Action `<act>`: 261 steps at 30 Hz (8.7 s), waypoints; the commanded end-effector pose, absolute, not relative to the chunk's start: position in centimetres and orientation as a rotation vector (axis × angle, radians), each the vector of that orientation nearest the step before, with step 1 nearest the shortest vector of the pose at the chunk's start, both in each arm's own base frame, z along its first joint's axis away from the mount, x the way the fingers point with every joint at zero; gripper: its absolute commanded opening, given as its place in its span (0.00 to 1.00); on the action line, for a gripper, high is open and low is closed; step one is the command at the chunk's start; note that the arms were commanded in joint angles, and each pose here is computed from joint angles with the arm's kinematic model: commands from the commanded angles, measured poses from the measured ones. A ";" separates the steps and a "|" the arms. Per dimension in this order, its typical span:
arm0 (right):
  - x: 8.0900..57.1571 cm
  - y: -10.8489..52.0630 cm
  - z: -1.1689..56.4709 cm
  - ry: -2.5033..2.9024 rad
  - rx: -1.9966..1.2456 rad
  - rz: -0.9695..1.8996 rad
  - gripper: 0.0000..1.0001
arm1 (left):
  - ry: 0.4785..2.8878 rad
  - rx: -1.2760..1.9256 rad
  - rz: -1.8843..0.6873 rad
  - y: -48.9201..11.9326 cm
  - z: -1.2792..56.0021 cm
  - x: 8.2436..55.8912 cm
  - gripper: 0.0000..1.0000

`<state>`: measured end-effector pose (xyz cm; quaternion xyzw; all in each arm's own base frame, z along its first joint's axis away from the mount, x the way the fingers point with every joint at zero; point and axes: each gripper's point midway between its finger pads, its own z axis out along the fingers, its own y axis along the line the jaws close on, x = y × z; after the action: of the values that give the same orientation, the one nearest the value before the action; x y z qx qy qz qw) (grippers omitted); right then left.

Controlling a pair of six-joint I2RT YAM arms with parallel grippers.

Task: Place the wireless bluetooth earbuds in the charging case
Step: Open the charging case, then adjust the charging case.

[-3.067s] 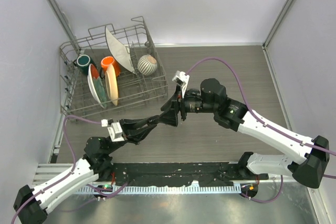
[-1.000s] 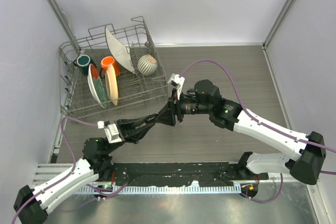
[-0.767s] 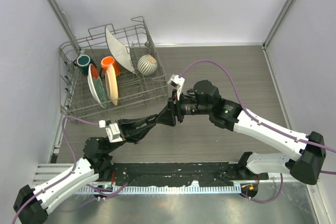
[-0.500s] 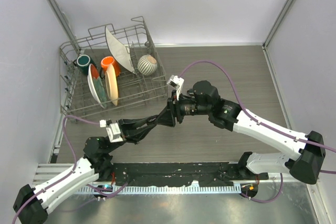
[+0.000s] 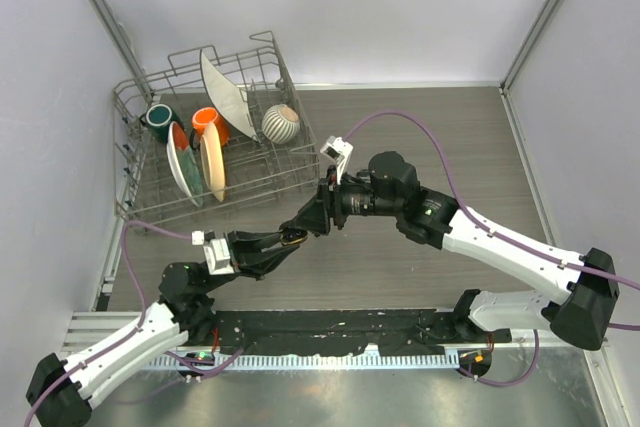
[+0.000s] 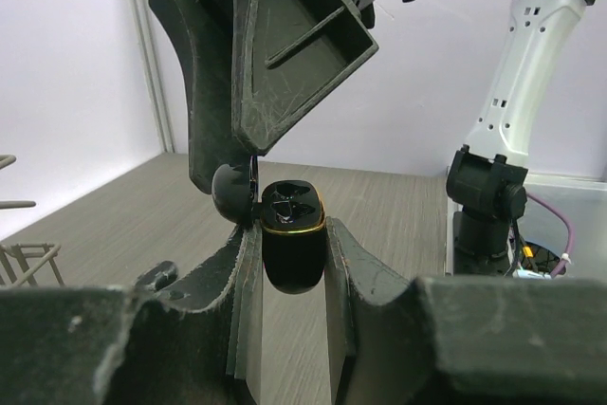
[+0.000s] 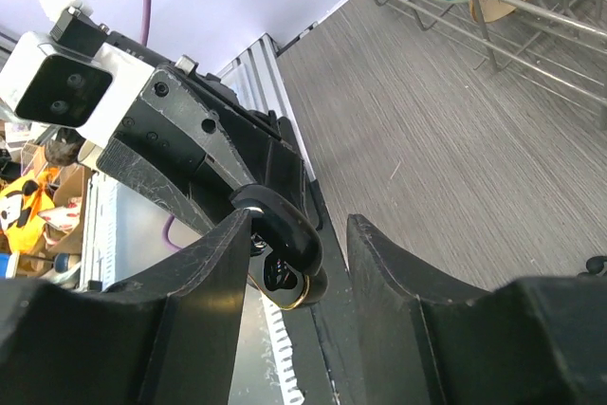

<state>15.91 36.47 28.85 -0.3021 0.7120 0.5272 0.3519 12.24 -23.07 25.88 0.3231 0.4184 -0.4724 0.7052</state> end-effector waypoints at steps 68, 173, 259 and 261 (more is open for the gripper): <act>14.3 36.3 30.6 1.936 -0.515 1.858 0.66 | 0.834 0.611 -0.929 -20.8 28.8 12.9 0.00; 13.1 38.1 30.5 1.913 -0.478 2.096 0.01 | 0.902 0.555 -0.944 -21.1 28.1 14.2 0.34; 13.2 37.9 30.6 1.899 -0.430 2.124 0.01 | 0.846 0.552 -0.948 -20.9 29.3 13.7 0.20; 13.2 37.8 30.5 1.897 -0.422 2.121 0.01 | 0.840 0.555 -0.947 -20.9 29.5 13.7 0.07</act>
<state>13.90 38.08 28.54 -0.1206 0.6872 0.7072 0.1147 13.69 -21.47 28.12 0.2681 0.4048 -0.4404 0.7552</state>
